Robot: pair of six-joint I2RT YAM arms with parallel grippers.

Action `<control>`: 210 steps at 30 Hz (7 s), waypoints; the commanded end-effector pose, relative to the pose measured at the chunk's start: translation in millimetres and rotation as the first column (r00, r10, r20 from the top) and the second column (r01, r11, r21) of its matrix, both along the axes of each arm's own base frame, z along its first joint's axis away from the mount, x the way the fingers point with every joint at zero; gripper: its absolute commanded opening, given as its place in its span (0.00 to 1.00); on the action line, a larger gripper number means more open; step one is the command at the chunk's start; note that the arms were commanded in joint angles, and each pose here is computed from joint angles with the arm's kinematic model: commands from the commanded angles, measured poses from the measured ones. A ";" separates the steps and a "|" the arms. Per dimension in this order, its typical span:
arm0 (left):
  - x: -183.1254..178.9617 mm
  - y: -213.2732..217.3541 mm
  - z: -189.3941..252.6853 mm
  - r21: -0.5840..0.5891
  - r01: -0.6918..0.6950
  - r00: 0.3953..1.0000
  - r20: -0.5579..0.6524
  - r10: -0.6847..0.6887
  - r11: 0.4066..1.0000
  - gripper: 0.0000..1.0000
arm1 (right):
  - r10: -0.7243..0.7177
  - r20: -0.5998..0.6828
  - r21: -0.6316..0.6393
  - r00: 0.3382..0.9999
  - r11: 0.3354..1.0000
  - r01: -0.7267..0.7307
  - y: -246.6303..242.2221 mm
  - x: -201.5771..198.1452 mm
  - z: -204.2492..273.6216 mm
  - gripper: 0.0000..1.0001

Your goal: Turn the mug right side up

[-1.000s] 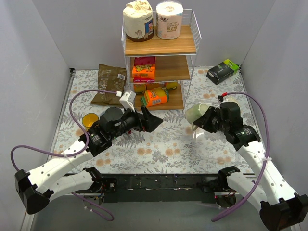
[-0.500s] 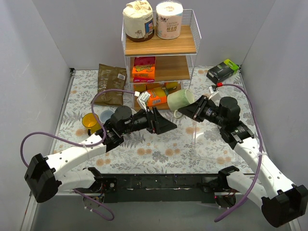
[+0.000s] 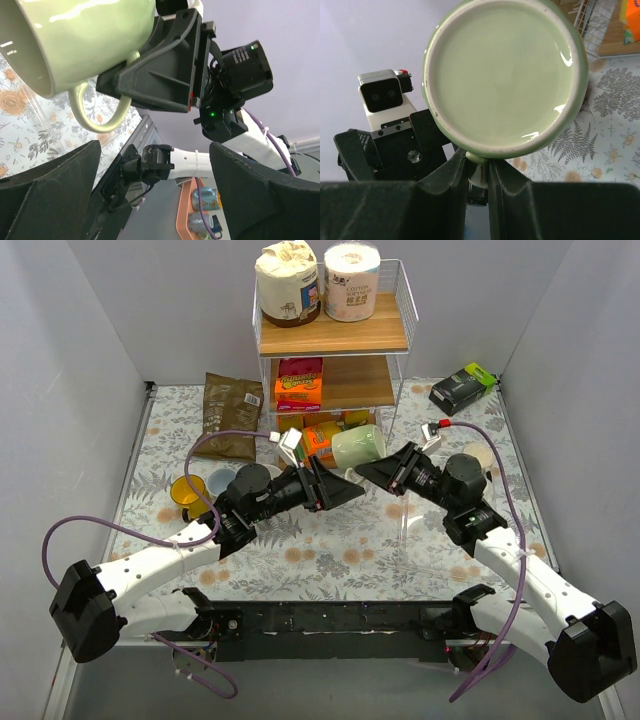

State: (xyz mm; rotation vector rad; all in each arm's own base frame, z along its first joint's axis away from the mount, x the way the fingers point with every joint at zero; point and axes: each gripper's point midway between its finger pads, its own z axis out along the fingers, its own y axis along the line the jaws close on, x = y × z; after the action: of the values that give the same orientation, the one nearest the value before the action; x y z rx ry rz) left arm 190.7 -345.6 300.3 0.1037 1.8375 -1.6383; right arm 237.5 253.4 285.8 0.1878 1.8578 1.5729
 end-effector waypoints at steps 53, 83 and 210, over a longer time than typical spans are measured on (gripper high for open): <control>10.6 24.5 42.6 -0.143 -0.055 0.992 0.103 0.070 0.988 0.00 | 0.199 0.226 0.193 0.954 0.950 -0.244 43.9 -44.8 27.6 0.01; 56.4 58.1 -9.7 0.208 -0.336 0.939 0.154 0.308 0.919 0.00 | 0.123 -0.129 -0.044 0.984 0.991 -0.129 32.8 -38.2 -65.5 0.57; 68.5 126.4 -67.8 0.269 -0.672 0.732 0.380 0.565 0.690 0.98 | -0.218 0.016 -0.998 0.976 0.058 0.029 -317.4 52.8 -209.3 0.41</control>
State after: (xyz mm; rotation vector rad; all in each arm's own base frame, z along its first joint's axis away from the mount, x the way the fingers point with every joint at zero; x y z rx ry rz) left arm 259.5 -225.8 229.4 -0.1049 1.7194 -0.7406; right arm 285.1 -65.5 73.1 -0.2081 2.5693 -0.2325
